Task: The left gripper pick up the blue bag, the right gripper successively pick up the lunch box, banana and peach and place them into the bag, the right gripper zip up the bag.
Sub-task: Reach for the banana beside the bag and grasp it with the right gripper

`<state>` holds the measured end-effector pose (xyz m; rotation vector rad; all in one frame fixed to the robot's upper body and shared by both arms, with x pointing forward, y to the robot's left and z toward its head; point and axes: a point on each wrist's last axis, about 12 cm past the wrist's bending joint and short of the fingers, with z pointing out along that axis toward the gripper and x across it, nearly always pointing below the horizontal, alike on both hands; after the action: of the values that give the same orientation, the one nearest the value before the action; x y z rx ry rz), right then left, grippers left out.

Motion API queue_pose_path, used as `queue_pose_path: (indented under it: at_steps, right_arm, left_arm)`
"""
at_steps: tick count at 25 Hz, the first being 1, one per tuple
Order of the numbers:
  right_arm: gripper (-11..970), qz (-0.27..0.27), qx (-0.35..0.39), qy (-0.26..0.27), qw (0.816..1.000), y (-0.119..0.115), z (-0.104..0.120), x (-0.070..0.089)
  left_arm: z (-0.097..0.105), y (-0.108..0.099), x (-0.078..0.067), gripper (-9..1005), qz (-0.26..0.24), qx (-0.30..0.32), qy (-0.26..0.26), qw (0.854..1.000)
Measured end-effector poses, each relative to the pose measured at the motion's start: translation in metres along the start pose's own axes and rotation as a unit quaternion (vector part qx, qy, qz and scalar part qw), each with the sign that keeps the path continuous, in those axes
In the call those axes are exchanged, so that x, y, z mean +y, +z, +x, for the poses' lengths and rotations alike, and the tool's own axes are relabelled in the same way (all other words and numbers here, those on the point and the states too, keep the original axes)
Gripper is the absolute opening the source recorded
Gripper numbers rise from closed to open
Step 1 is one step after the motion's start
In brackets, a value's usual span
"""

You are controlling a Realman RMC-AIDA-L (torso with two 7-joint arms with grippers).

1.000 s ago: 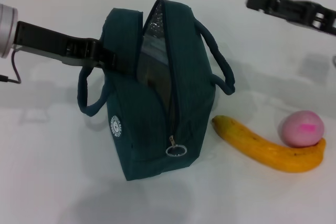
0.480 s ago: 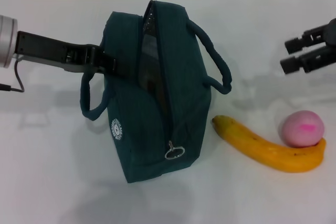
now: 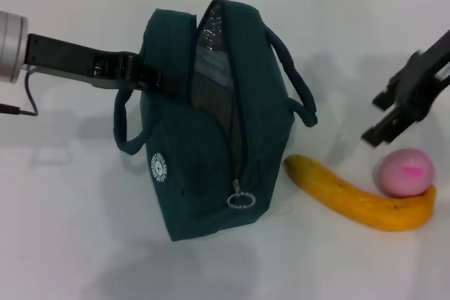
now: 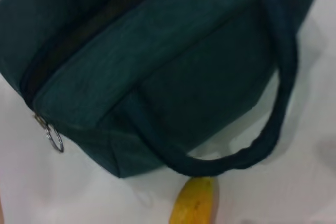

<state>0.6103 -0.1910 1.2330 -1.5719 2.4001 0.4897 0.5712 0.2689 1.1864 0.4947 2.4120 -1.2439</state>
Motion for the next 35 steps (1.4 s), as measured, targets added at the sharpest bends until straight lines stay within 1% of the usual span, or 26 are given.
queue_pose_path:
  at_steps: [4, 7, 9, 11, 15, 20, 25, 35]
  right_arm:
    - [752, 0.017, 0.052, -0.02, 0.998, 0.023, -0.015, 0.009]
    - [752, 0.034, 0.076, -0.036, 0.996, 0.038, -0.02, 0.012]
    - [751, 0.035, 0.084, -0.043, 0.995, 0.047, -0.021, 0.015]
    - [751, 0.024, 0.087, -0.046, 0.995, 0.056, -0.022, 0.017]
    - [748, 0.006, 0.076, -0.042, 0.996, 0.064, -0.022, 0.02]
    - [738, -0.007, 0.075, -0.048, 0.996, 0.076, -0.024, 0.024]
    - [729, -0.028, 0.082, -0.043, 0.995, 0.085, -0.023, 0.027]
    - [709, -0.025, 0.09, -0.044, 0.995, 0.094, -0.022, 0.029]
  left_arm:
    - [-0.002, 0.001, 0.0, 34, 0.0, -0.005, 0.001, 1.0]
    - [0.0, 0.003, 0.002, 33, 0.005, -0.004, -0.006, 1.0]
    - [0.0, 0.003, 0.003, 33, 0.007, -0.003, -0.009, 1.0]
    - [-0.001, 0.004, 0.003, 33, 0.006, -0.005, -0.009, 1.0]
    - [-0.004, 0.005, 0.002, 33, 0.007, -0.006, -0.006, 1.0]
    - [-0.005, 0.005, 0.001, 34, 0.006, -0.006, -0.006, 1.0]
    - [-0.006, 0.006, 0.0, 34, 0.007, -0.006, -0.003, 1.0]
    - [-0.007, 0.007, 0.0, 33, 0.009, -0.004, -0.002, 1.0]
